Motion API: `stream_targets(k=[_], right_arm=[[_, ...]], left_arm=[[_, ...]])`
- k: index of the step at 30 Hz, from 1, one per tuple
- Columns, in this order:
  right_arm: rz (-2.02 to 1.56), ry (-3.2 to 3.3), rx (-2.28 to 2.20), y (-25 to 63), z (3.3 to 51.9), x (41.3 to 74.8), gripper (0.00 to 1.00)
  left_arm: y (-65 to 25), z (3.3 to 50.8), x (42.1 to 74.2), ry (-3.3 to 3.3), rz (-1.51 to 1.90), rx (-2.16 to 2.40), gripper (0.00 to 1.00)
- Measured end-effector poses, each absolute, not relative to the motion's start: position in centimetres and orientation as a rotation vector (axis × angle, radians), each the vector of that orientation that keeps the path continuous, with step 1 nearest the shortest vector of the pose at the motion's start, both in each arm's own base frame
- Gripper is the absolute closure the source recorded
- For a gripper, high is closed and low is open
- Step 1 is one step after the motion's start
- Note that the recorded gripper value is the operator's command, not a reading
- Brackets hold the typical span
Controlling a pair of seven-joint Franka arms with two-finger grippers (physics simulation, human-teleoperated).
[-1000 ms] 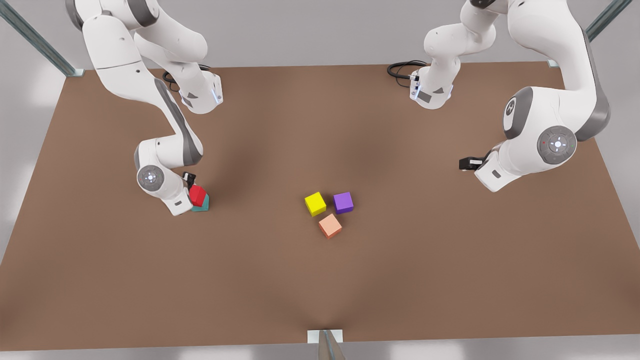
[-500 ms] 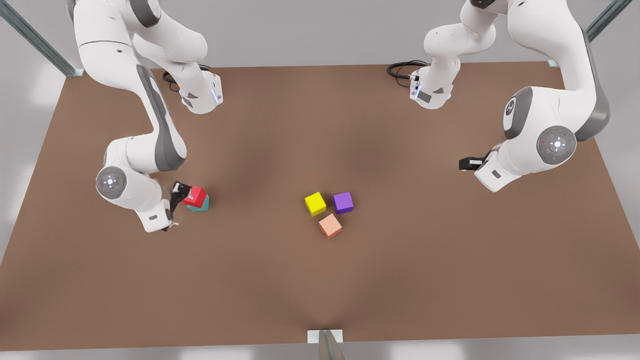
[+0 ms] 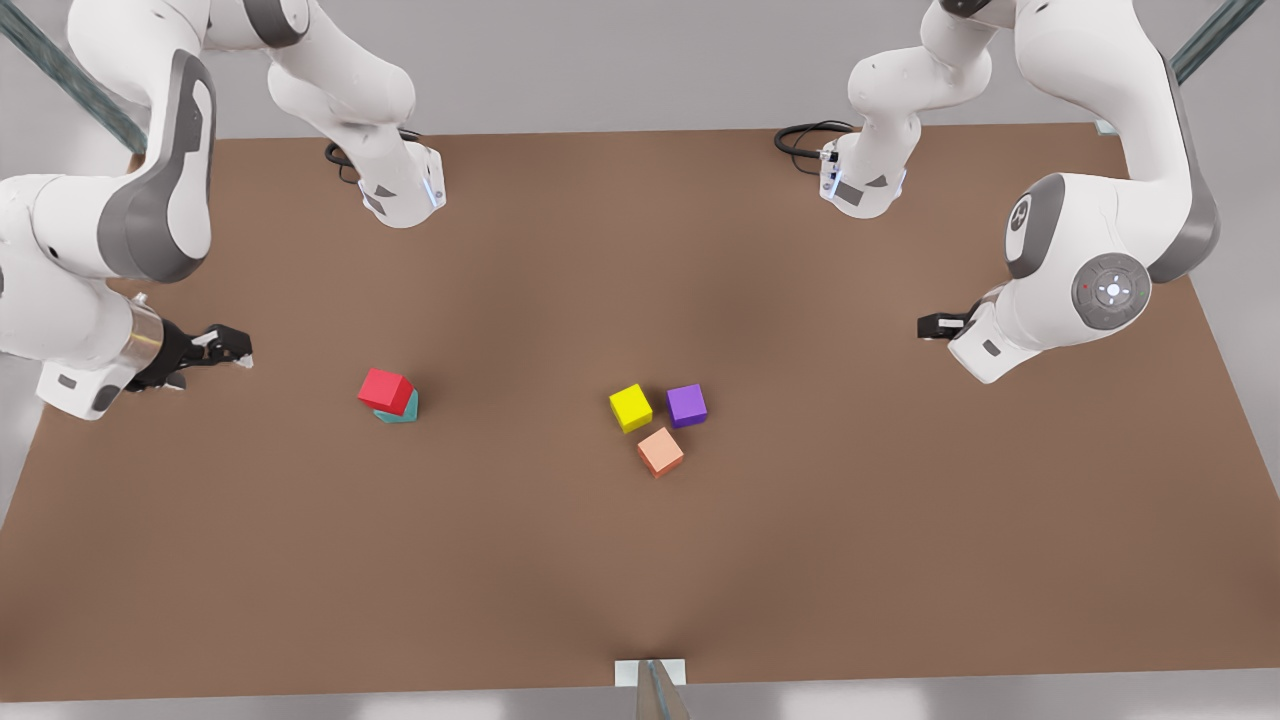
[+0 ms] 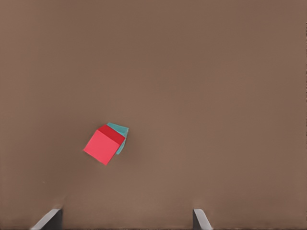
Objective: Pick up red wooden cube and pass to hand red wooden cube and place in blue wooden cube
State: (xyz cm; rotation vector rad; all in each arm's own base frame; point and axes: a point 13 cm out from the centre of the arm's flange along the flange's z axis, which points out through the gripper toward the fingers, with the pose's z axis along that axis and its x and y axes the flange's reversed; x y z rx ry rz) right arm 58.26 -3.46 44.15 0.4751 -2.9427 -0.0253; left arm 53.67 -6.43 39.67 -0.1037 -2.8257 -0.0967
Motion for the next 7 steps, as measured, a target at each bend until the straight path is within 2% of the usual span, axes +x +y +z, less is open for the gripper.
stream_targets(k=[7], right_arm=[[-0.039,-2.934,0.272,-3.46,43.34,57.68,0.00]], left_arm=[[-6.37,39.41,53.36,-2.807,-0.098,-0.101,0.00]])
